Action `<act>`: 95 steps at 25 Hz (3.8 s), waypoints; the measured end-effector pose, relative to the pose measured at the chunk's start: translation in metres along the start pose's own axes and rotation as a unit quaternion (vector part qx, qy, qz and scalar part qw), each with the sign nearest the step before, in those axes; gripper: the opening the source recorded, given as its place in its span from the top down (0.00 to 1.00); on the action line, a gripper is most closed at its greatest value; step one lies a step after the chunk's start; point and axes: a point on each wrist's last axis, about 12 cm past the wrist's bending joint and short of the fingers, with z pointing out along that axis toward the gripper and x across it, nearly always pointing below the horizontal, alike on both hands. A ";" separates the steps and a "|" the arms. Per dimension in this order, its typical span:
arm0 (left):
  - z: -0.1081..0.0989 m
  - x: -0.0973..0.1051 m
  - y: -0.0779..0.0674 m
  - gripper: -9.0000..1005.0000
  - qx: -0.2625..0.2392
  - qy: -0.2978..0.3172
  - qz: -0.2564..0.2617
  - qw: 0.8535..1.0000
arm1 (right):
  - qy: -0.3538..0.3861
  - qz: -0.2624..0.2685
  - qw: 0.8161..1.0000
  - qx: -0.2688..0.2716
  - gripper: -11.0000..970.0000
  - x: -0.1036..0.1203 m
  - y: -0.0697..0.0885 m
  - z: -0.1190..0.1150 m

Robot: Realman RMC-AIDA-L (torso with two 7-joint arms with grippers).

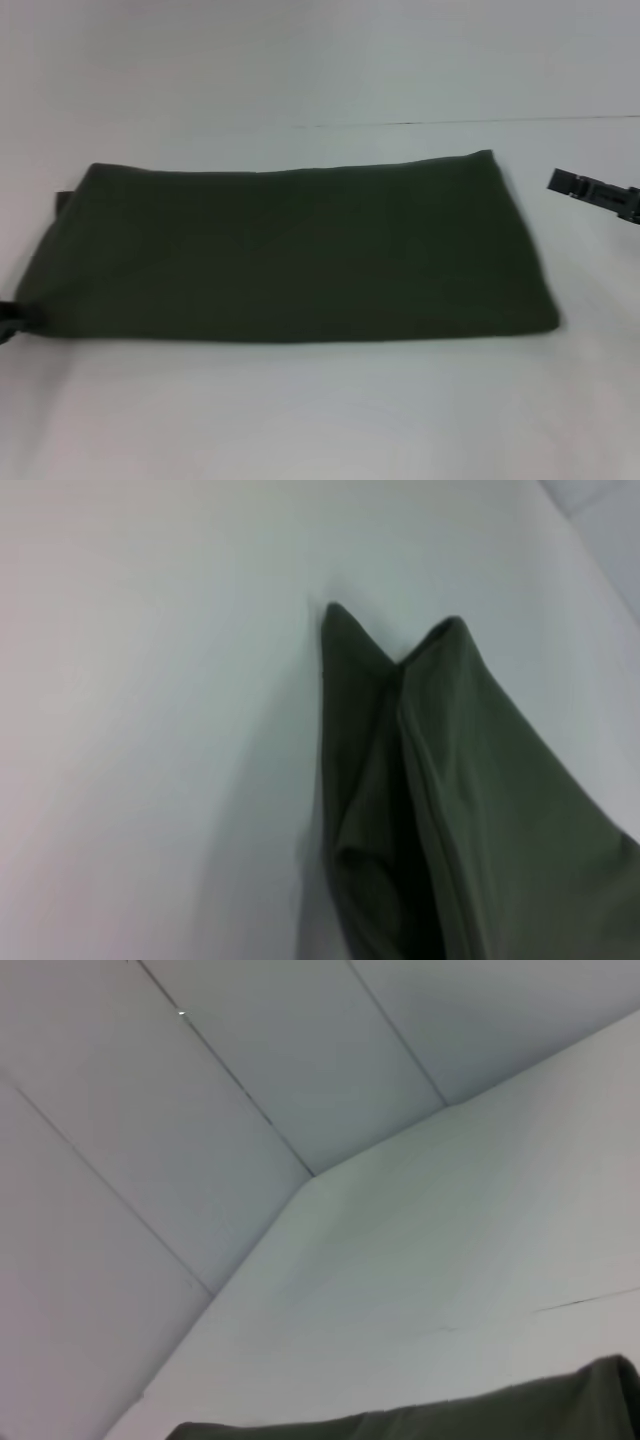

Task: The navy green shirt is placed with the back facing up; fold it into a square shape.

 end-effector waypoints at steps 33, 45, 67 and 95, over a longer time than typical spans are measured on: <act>0.089 0.005 -0.158 0.95 0.302 0.069 0.137 0.941 | -0.013 -0.023 0.999 -0.028 0.06 0.004 0.007 0.005; 0.194 0.102 -0.191 0.89 0.231 0.000 0.049 0.972 | -0.008 -0.066 0.997 -0.041 0.06 -0.002 0.011 0.011; 0.092 0.115 -0.137 0.25 0.462 -0.013 0.211 0.861 | 0.113 0.020 0.993 0.025 0.06 -0.025 0.011 0.062; 0.056 0.136 -0.087 0.10 0.429 0.024 0.367 0.825 | 0.200 -0.021 0.978 0.050 0.12 -0.001 0.049 0.143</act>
